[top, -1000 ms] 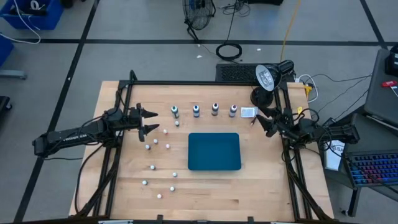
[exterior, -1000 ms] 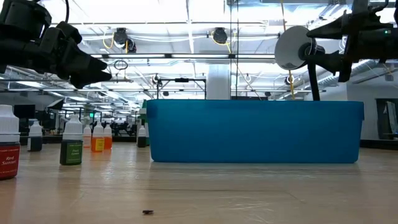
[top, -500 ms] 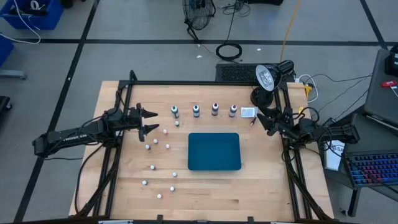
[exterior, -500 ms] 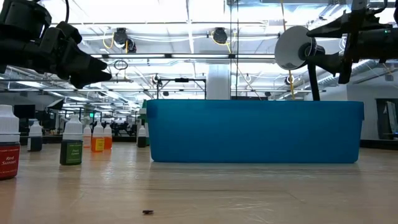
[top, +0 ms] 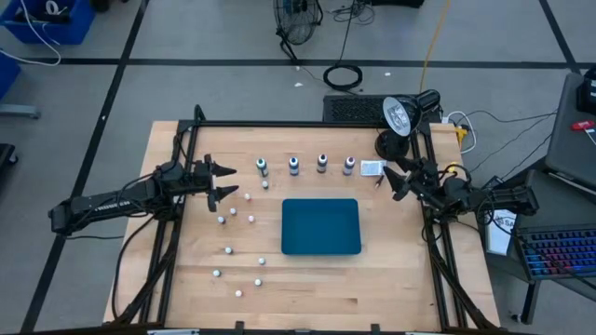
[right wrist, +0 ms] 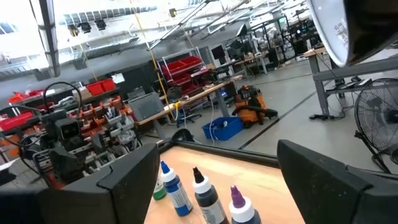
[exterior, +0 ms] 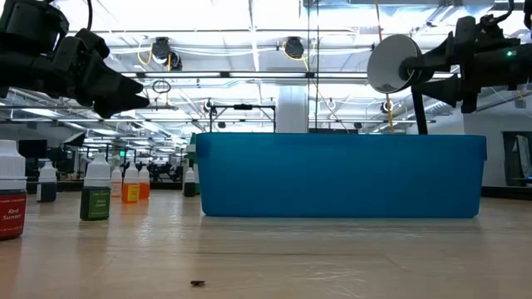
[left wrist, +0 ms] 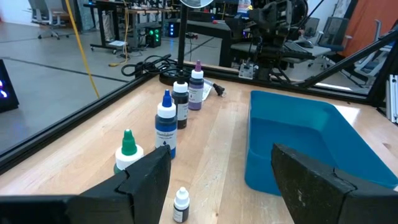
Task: Pick & Place food coloring
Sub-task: Put the large purple food coloring bottle into the blue bin
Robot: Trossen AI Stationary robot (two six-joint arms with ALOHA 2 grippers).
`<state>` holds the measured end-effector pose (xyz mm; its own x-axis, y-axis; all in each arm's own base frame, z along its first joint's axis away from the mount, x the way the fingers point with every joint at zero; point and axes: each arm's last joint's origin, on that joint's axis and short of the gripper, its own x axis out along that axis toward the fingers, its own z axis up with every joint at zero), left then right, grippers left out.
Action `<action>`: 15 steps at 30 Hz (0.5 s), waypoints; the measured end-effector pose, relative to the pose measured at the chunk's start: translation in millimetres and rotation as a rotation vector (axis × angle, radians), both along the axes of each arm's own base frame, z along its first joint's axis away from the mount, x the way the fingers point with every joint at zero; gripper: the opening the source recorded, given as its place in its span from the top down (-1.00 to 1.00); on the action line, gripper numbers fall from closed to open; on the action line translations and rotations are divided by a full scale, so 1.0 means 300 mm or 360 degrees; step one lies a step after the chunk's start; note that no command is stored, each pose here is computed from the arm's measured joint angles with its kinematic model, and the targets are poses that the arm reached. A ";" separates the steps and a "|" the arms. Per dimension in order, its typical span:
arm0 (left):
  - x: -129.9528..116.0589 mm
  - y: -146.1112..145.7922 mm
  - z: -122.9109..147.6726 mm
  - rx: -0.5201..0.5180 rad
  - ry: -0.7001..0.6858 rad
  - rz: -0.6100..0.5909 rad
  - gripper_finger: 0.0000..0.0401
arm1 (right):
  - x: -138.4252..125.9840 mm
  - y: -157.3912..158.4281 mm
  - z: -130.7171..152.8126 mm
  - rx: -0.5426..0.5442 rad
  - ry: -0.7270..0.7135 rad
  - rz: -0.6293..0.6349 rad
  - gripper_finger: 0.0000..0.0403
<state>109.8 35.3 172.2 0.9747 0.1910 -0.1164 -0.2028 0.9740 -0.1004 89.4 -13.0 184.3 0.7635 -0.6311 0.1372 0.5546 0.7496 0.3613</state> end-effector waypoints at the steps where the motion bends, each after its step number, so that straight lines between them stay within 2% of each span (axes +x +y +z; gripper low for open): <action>1: 0.000 0.000 0.000 -0.0001 0.0000 0.0001 -0.36 | -0.001 -0.001 0.003 -0.0016 0.0001 -0.0009 -0.53; 4: 0.000 0.000 0.000 -0.0001 0.0000 0.0000 -0.36 | 0.001 -0.003 0.026 -0.0043 -0.0090 -0.0010 -0.53; 6: 0.000 0.000 0.000 0.0000 0.0000 0.0000 -0.36 | 0.015 -0.001 0.028 -0.0062 -0.0055 0.0034 -0.53; 8: 0.000 0.000 0.000 -0.0001 0.0000 0.0000 -0.36 | 0.039 0.000 0.029 -0.0060 0.0122 0.0045 -0.53; 11: 0.000 0.000 0.000 -0.0001 0.0000 0.0001 -0.36 | 0.083 0.003 0.158 -0.0005 0.0213 0.0055 -0.53; 15: 0.000 0.000 0.000 -0.0001 0.0001 0.0000 -0.36 | 0.215 0.004 0.247 0.0008 0.0653 0.0038 -0.53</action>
